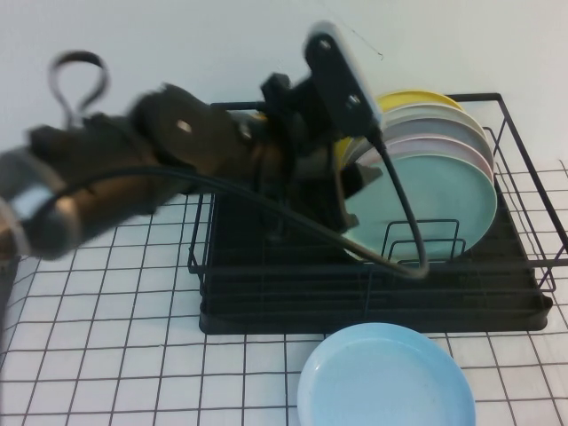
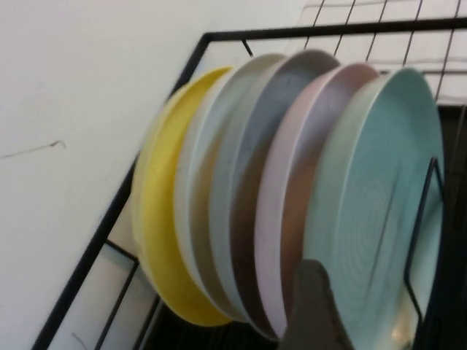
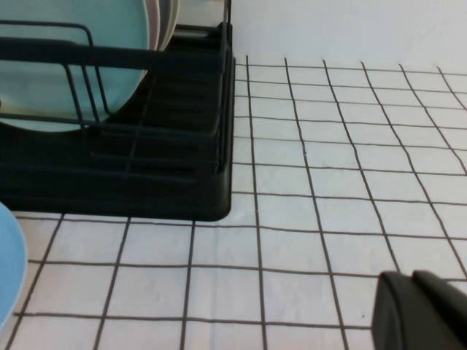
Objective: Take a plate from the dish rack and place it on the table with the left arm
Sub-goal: Grasp the plate from the shelf
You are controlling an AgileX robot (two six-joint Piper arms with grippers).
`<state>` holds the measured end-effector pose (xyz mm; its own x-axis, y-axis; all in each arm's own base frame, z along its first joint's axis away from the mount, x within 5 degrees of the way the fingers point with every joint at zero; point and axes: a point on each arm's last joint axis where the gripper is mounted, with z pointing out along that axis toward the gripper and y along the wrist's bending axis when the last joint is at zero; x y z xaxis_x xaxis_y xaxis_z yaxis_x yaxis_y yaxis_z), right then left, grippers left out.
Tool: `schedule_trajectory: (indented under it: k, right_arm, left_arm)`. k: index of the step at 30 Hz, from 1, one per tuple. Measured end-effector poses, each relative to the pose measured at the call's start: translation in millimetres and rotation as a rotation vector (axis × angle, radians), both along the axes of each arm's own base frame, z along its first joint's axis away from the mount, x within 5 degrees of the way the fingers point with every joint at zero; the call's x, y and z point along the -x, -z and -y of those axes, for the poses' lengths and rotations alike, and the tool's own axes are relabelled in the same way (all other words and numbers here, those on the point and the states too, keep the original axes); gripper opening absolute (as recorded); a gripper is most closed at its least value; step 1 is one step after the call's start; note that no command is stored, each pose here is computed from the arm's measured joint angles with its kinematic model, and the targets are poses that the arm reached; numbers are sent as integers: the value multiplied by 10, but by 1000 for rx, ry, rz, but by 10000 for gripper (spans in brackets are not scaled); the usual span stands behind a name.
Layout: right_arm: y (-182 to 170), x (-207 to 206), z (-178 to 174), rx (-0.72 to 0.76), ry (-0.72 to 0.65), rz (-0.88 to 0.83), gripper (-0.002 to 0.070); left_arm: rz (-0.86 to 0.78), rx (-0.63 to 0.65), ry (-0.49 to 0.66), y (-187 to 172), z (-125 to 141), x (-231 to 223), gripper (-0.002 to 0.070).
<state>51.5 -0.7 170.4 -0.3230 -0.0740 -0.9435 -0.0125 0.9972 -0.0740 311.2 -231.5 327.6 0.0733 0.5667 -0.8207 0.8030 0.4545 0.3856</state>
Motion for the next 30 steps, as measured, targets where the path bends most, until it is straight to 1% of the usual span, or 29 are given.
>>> schedule_trajectory:
  k: [6, 8, 13, 18, 21, 24, 25, 26, 28, 30]
  right_arm:
    - [0, 0, 0, 0, 0, 0, -2]
    - [0, 0, 0, 0, 0, 0, -2]
    - [0, 0, 0, 0, 0, 0, -2]
    - [0, 0, 0, 0, 0, 0, -2]
    - [0, 0, 0, 0, 0, 0, -2]
    - [0, 0, 0, 0, 0, 0, -2]
    - [0, 0, 0, 0, 0, 0, -2]
    - [0, 0, 0, 0, 0, 0, -2]
    - [0, 0, 0, 0, 0, 0, -2]
    - [0, 0, 0, 0, 0, 0, -2]
  left_arm:
    - [78, -130, 11, 496, 330, -161, 387]
    - [111, -167, -6, 646, 405, -218, 382]
    - [192, -177, -83, 728, 490, -292, 379]
    - [201, -171, -104, 745, 509, -302, 362]
    - [205, -164, -119, 737, 502, -311, 291]
    - [212, -155, -138, 720, 495, -325, 135]
    - [214, -151, -142, 711, 495, -329, 89]
    - [213, -150, -144, 711, 494, -330, 58]
    - [215, -149, -147, 708, 493, -332, 25]
    - [213, -141, -151, 690, 489, -327, 13]
